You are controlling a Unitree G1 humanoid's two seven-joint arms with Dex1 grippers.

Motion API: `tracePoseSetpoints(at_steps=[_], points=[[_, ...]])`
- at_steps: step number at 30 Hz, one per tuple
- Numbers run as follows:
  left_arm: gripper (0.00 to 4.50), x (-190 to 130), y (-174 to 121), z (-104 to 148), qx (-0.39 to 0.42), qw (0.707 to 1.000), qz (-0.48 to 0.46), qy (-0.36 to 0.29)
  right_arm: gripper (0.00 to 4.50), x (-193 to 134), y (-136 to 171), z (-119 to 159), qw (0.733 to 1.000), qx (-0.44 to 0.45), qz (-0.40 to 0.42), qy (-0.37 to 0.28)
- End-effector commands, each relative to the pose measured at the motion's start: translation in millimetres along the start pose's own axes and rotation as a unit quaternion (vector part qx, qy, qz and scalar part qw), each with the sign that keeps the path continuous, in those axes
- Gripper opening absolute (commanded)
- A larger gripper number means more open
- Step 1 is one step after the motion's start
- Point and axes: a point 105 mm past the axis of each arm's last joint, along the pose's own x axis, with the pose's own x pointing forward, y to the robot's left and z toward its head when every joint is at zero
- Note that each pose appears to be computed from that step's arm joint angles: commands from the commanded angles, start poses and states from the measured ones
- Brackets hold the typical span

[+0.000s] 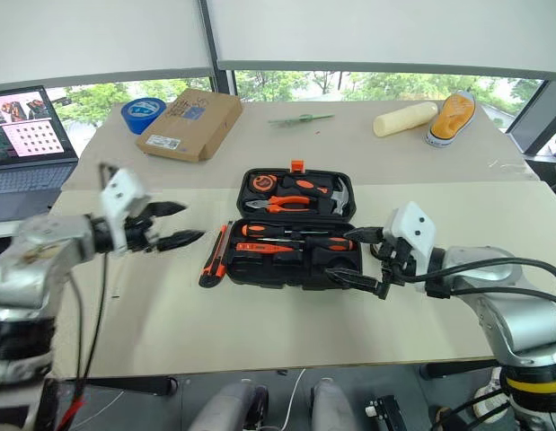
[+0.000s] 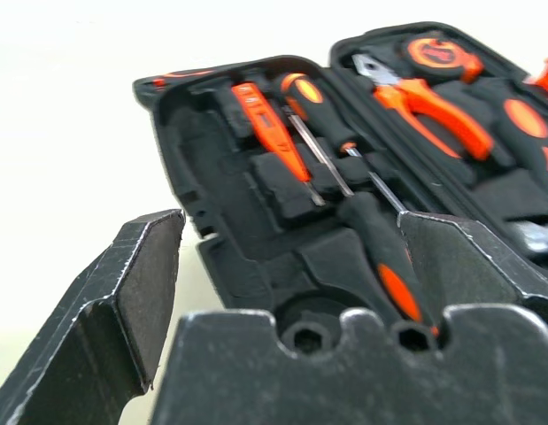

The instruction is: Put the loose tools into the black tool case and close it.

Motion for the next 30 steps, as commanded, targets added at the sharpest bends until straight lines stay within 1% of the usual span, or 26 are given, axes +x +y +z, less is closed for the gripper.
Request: tracePoseSetpoints(at_steps=[1, 4, 9, 13, 15, 18, 22, 25, 30], points=[[4.48, -22, 4, -14, -0.028, 0.998, 0.052, 0.028, 4.5, 0, 1, 13, 0.999, -0.03, 0.03, -0.011], [4.48, -19, -7, -15, -0.025, 0.998, 0.038, 0.042, 4.5, 1, 0, 14, 0.999, -0.034, 0.033, -0.013], [4.48, -3, -33, 0, -0.014, 0.998, -0.02, 0.065, 4.5, 1, 6, 15, 0.999, -0.029, 0.04, -0.015], [4.48, 13, -52, -1, -0.029, 0.991, -0.051, 0.119, 4.5, 0, 13, 13, 0.999, -0.025, 0.037, -0.015], [4.48, 27, -57, -6, -0.041, 0.987, -0.044, 0.15, 4.5, -1, 17, 12, 0.999, -0.021, 0.031, -0.017], [4.48, 45, -60, -15, -0.033, 0.983, -0.022, 0.182, 4.5, -2, 24, 12, 0.999, -0.017, 0.027, -0.019], [4.48, 58, -61, -15, -0.04, 0.982, -0.009, 0.186, 4.5, -4, 27, 13, 1.0, -0.014, 0.019, -0.02], [4.48, 68, -55, -16, -0.032, 0.98, 0.016, 0.194, 4.5, -5, 27, 12, 1.0, -0.014, 0.01, -0.019], [4.48, 80, -59, -14, -0.03, 0.981, 0.013, 0.19, 4.5, -6, 26, 14, 1.0, -0.021, 0.002, -0.017]])
